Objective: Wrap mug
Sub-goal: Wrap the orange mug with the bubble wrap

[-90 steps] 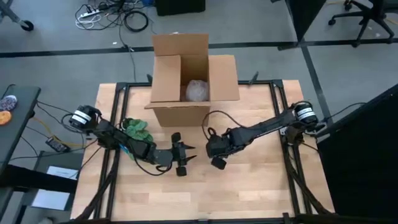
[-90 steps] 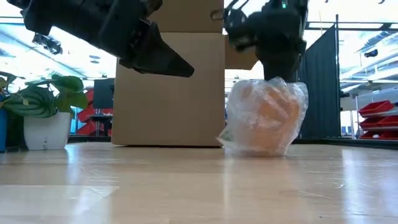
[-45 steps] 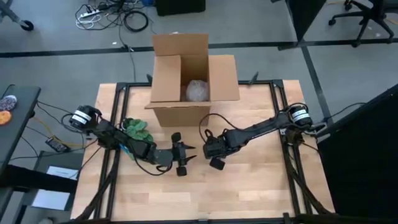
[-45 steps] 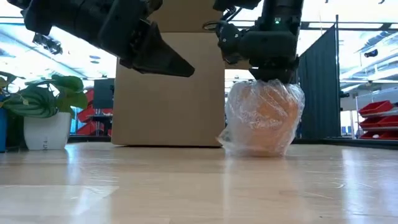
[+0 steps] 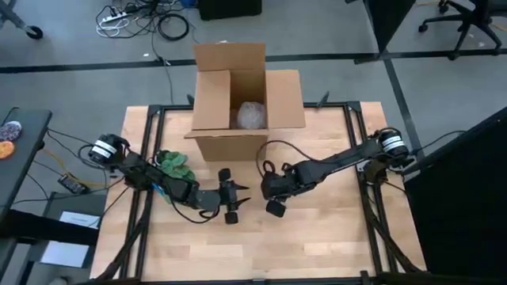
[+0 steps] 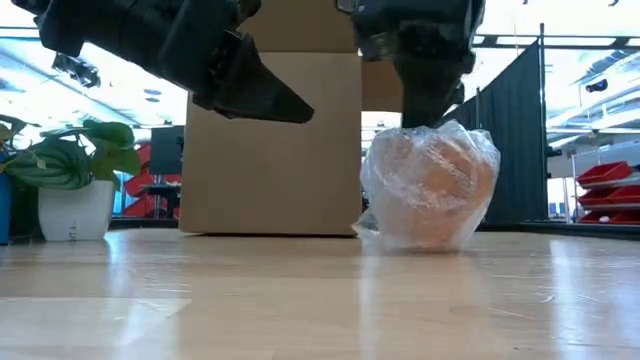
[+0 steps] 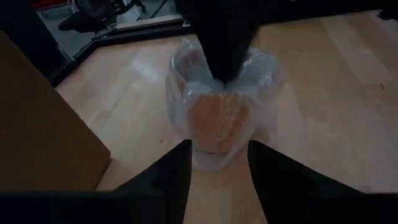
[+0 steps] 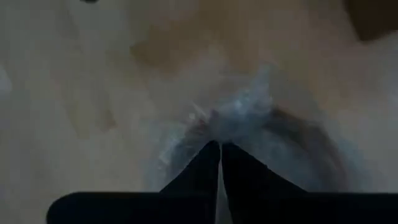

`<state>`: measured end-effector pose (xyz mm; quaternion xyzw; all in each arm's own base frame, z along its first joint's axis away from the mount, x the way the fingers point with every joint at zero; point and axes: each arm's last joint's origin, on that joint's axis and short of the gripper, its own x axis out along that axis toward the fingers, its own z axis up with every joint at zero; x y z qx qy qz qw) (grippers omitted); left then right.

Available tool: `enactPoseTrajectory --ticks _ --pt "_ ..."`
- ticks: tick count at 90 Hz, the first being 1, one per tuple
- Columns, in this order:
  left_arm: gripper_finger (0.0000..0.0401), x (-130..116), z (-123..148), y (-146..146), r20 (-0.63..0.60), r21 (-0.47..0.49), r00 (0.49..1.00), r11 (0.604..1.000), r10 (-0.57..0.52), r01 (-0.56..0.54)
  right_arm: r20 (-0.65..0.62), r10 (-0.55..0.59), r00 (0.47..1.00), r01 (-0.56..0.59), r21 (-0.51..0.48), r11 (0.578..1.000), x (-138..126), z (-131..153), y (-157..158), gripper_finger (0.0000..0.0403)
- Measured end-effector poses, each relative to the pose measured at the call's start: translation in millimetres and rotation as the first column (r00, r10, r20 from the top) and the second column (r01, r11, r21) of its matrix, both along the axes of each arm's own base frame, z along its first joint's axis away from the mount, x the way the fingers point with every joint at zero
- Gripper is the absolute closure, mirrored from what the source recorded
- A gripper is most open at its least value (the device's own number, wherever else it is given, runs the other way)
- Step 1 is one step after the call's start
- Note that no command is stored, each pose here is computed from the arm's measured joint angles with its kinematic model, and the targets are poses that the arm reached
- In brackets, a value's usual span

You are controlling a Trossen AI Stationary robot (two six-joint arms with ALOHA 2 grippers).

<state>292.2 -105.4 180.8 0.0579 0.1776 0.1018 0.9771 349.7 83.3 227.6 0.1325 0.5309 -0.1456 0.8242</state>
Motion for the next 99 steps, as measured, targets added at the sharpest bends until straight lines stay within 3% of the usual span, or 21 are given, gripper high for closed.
enactPoseTrajectory --ticks 9,29,50,83,99 --pt "0.0259 -0.1 -0.3 0.0 -0.002 0.001 1.0 1.0 0.0 0.0 0.024 0.021 1.0 -0.021 0.016 1.0 7.3 -14.8 1.8 0.0403" --pt "0.0259 0.6 -2.2 -0.2 -0.007 0.002 1.0 1.0 0.001 -0.001 -0.122 -0.003 0.993 -0.002 -0.036 0.999 8.9 -43.6 -5.1 0.0403" --pt "0.0259 0.8 -3.2 -0.3 -0.009 0.004 1.0 1.0 0.001 -0.001 -0.16 -0.02 0.987 0.015 -0.037 0.999 8.5 -47.7 -11.3 0.0403" --pt "0.0259 0.8 -3.4 -0.3 -0.011 0.004 1.0 1.0 0.001 -0.001 -0.113 0.022 0.993 -0.027 -0.042 0.999 -5.2 1.9 -5.9 0.0403" --pt "0.0259 0.8 -3.4 -0.3 -0.011 0.004 1.0 1.0 0.001 -0.001 -0.197 -0.006 0.98 -0.004 -0.052 0.999 -18.0 2.7 -0.7 0.0403"
